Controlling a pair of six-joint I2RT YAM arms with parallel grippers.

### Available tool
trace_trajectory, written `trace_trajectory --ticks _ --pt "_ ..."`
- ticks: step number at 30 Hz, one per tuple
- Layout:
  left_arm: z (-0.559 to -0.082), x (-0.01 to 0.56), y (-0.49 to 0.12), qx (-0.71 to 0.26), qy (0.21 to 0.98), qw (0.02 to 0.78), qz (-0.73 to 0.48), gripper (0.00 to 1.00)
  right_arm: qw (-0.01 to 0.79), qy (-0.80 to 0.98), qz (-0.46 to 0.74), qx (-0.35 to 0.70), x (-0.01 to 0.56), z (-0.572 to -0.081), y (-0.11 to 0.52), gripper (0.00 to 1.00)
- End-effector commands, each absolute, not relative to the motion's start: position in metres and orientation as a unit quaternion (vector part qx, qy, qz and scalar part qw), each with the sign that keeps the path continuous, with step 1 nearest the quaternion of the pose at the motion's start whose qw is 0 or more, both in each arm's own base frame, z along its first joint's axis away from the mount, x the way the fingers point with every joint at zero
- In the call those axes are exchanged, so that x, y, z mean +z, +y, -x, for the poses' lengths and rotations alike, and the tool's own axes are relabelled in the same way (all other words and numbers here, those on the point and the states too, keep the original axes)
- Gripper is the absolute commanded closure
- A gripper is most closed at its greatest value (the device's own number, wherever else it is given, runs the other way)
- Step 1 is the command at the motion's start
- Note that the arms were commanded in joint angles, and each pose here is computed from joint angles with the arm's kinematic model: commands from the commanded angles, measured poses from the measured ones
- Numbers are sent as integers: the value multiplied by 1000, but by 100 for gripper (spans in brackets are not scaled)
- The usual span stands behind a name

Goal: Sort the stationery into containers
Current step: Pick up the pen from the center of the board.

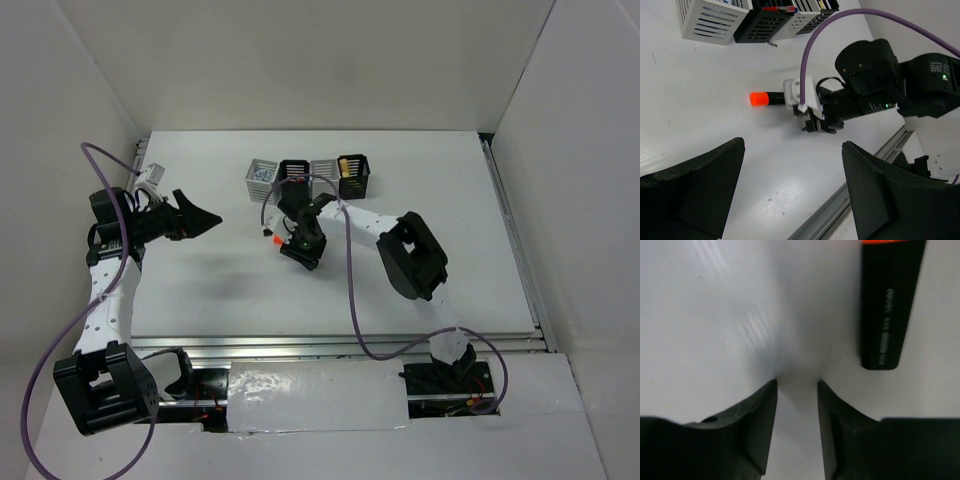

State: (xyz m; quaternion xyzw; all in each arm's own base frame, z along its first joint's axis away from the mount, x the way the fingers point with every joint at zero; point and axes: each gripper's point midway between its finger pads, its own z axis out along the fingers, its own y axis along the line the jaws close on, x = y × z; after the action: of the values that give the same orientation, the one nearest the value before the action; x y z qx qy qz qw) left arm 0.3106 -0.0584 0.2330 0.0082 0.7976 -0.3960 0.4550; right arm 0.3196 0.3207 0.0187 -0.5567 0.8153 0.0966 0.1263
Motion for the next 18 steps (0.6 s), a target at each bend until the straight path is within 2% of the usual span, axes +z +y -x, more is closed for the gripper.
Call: trace_trajectory --ticks 1,2,7,8,10,18 --pt "-310 249 -60 -402 782 474 -32 9 146 794 586 69 40 -311 317 54" --pt "-310 250 -60 -402 782 476 -34 9 152 791 588 70 44 -311 321 49" --pt "-308 251 -62 -404 780 476 -45 9 204 772 597 73 84 -332 348 43" --pt "-308 250 -62 -406 779 476 -47 9 212 761 609 68 88 -336 351 37" --pt "-307 251 -64 -411 776 476 -49 9 217 752 620 61 91 -346 359 31" --pt "-306 248 -65 -418 775 471 -55 9 191 717 670 18 59 -367 371 32"
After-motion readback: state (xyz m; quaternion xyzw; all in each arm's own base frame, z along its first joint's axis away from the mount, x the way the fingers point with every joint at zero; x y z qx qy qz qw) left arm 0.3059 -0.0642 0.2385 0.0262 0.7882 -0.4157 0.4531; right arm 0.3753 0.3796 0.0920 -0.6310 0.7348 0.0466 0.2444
